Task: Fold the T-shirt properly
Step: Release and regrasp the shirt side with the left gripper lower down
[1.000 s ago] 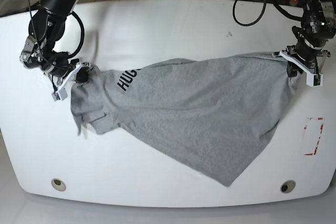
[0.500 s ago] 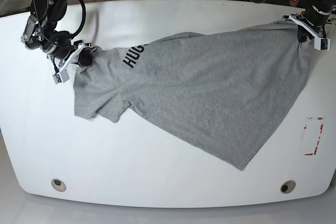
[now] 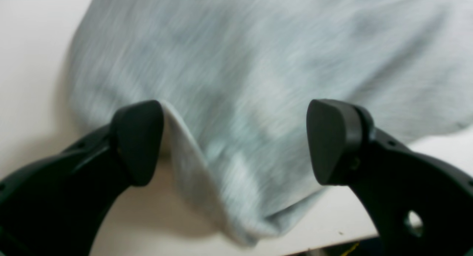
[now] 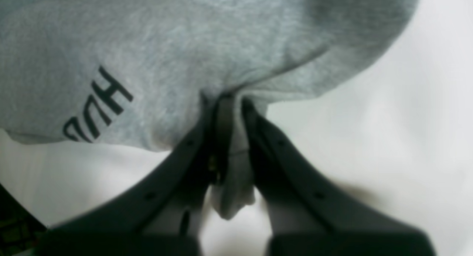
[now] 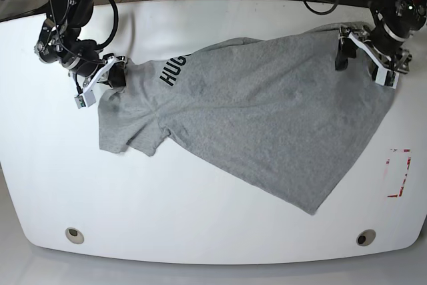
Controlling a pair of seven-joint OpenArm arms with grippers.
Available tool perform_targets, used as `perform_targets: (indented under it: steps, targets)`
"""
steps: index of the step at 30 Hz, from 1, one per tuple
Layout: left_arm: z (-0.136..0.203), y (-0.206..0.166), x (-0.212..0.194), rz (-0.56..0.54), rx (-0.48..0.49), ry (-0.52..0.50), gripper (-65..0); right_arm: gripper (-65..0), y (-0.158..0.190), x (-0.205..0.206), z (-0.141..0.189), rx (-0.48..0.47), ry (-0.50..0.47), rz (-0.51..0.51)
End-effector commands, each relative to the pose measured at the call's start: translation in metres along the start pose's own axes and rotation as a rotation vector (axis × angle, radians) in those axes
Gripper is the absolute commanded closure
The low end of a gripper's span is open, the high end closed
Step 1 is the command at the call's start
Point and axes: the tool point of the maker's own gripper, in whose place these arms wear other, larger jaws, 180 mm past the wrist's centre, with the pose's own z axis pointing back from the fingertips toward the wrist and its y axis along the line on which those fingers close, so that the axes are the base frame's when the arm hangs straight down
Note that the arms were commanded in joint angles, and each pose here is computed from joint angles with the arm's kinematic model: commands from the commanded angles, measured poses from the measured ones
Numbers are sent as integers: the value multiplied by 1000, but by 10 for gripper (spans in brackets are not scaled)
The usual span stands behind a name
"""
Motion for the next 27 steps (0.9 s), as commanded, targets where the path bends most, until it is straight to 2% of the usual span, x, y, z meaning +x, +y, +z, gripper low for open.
perform_targets:
  steps: [1,4,10,15,21,27]
  targets:
    - [6,16,30,-69,19,-44,-537,0,0,24,4,4,-65,22]
    - [3,32,64,-87,63,-78,-528,0,1,25,3,5,-71,16]
    - [-17,66,114,-88,158,-84,-528,0,8,30,-1,21,-92,9]
    - [-57,93,125,-56,209,-23,-528,0,11,30,-3,27,-97,4]
    - [-107,116,122,-77,163,1,-528,0,11,29,-3,27,-94,3]
    - [-136,131,125,7,121,-22,-528,0,12,28,-3,29,-93,0]
